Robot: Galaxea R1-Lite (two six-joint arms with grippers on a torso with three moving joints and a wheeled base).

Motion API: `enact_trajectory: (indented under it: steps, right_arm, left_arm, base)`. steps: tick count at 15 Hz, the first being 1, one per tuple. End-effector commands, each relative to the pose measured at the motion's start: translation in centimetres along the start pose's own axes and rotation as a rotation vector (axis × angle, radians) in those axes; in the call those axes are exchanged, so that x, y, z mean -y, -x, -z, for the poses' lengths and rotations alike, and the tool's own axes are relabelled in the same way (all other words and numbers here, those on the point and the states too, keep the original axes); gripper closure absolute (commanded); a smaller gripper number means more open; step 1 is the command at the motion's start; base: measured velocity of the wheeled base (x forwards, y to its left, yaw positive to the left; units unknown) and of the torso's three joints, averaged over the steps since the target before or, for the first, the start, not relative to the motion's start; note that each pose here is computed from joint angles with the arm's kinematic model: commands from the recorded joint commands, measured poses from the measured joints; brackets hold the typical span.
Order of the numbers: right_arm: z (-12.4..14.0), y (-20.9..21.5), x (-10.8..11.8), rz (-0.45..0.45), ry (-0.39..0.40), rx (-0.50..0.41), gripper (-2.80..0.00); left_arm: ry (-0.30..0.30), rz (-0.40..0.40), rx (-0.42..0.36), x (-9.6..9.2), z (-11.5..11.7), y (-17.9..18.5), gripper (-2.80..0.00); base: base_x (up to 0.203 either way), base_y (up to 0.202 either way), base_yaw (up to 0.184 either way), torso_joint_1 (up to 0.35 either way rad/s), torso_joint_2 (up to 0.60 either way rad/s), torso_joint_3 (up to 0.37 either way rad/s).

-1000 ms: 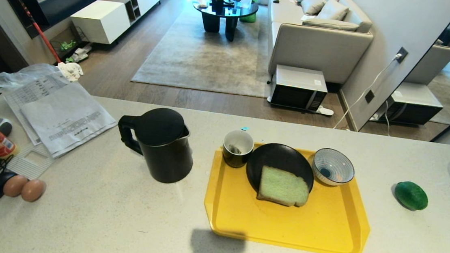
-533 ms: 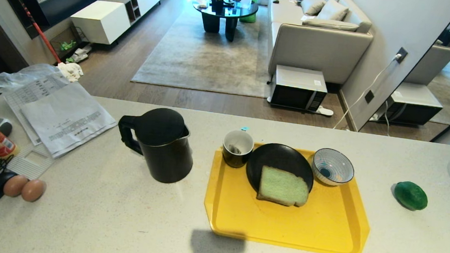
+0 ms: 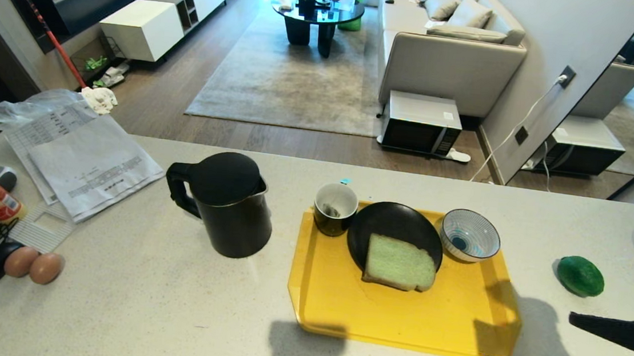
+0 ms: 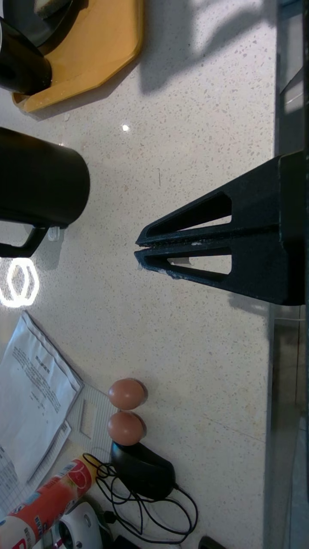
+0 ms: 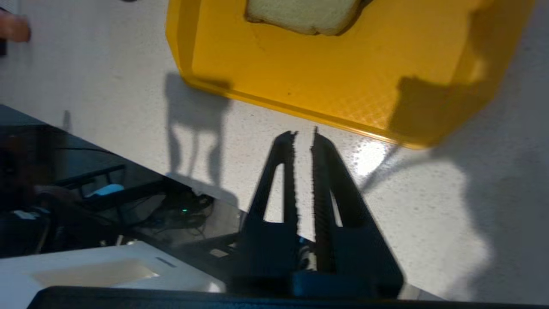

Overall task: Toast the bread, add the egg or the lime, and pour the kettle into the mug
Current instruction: Pick up the bread slice

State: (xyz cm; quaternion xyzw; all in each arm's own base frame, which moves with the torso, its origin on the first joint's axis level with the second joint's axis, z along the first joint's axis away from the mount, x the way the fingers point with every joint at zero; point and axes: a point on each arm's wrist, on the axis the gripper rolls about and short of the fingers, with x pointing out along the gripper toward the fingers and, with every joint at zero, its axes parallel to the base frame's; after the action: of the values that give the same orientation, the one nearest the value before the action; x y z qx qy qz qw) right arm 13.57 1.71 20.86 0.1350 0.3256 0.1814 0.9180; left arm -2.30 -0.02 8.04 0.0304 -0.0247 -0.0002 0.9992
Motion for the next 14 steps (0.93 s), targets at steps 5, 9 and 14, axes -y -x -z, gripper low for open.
enact_trajectory:
  steps: [5, 9, 14]
  right_arm:
    - [-2.1, -5.8, 1.1, -0.055, -0.223, -0.164, -2.8]
    - [-2.9, -9.1, 1.6, -0.101, -0.454, -0.265, -2.8]
    - [-2.5, -11.9, 2.4, -0.082, -0.536, -0.307, -2.8]
  left_arm:
    - [-0.001, 0.0, -0.014, 0.0, 0.5, -0.1, 0.0]
    - [-0.001, 0.0, -0.014, 0.0, 0.5, -0.1, 0.0]
    - [-0.001, 0.0, -0.014, 0.0, 0.5, -0.1, 0.0]
  base:
    - [0.0, 0.0, 0.0, 0.0, 0.0, 0.0]
    - [0.0, 0.0, 0.0, 0.0, 0.0, 0.0]
    - [0.0, 0.0, 0.0, 0.0, 0.0, 0.0]
